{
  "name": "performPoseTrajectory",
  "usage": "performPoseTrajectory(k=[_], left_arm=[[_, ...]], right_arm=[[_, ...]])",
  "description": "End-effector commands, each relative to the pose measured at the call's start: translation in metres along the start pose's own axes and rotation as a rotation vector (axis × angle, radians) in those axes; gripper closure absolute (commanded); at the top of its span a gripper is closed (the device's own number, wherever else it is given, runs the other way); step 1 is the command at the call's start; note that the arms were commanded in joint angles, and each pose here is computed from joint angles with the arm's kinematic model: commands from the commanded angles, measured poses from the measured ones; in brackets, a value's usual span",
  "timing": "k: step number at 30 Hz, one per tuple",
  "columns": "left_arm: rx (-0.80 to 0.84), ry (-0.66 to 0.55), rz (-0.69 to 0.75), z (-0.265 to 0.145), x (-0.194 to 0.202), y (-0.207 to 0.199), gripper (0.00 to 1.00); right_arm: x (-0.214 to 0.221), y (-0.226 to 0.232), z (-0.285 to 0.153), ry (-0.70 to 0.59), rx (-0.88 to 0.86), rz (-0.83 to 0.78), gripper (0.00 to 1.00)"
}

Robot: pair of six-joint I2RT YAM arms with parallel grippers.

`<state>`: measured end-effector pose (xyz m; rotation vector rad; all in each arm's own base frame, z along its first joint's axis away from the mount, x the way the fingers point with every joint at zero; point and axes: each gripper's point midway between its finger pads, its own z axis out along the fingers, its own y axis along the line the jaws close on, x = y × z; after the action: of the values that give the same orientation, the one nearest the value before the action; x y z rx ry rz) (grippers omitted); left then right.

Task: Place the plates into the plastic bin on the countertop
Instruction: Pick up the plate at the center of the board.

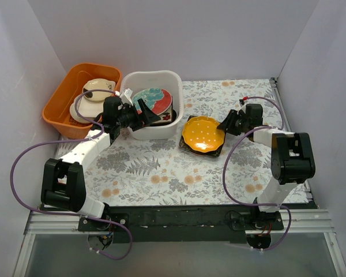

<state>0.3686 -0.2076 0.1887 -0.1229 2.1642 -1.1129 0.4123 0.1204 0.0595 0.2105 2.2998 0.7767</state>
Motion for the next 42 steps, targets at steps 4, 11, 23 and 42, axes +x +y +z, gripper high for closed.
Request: performPoseTrajectory(k=[4,11,23,42], left_arm=[[0.02,-0.004,0.021,-0.01,0.003,-0.009,0.2],[0.023,0.003,0.025,-0.008,0.002,-0.008,0.2],[0.019,0.017,0.01,-0.006,0.01,-0.003,0.2],[0.07,0.005,0.036,-0.012,0.004,-0.021,0.19]], right_arm=[[-0.005,0.009,0.015,0.0,-0.02,-0.057,0.56],[0.01,-0.004,0.018,0.037,0.051,-0.08,0.69],[0.013,-0.001,0.011,0.021,0.037,-0.089,0.99],[-0.002,0.024,-0.016,-0.051,-0.011,-0.092,0.99]])
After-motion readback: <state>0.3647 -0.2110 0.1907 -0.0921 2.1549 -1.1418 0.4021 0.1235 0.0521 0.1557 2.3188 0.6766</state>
